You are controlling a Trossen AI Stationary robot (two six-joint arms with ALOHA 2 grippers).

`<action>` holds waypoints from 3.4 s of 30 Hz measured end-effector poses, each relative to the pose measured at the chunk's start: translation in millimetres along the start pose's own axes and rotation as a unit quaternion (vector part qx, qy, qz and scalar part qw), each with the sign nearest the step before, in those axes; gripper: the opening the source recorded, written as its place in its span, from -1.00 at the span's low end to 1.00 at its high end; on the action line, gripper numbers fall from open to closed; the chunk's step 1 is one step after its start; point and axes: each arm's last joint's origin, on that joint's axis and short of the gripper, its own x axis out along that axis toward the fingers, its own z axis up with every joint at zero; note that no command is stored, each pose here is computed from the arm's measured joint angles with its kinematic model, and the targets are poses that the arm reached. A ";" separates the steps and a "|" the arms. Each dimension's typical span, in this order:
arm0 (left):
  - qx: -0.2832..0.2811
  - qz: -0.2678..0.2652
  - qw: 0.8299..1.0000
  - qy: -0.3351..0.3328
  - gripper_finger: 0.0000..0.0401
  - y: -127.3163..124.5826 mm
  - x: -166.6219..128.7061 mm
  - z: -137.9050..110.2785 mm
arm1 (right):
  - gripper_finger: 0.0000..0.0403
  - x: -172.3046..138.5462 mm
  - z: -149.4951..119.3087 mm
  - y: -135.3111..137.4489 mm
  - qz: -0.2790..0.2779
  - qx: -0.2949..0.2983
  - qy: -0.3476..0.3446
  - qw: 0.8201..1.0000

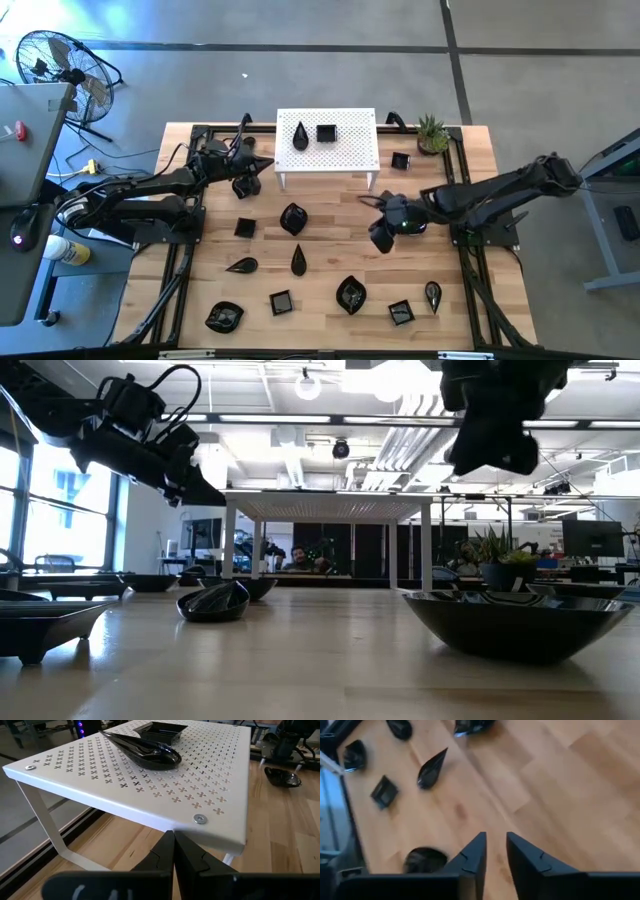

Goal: Pick & Place Mini shaped plates
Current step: Put the leaf shaped bowl on the shelf

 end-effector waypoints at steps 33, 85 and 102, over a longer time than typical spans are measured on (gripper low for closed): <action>-0.022 -0.019 0.999 0.034 -1.00 -1.4 -0.3 -6.9 | -0.74 121.0 -88.2 41.6 0.042 0.032 0.162 0.985; 0.003 -0.020 1.000 -0.016 -1.00 -1.1 -0.1 3.1 | -0.98 -55.8 232.9 -172.4 -0.076 0.020 -0.007 0.997; 0.007 -0.020 1.000 -0.016 -1.00 -1.1 -0.1 3.0 | -0.97 -46.4 248.5 -195.6 -0.090 0.040 0.011 0.995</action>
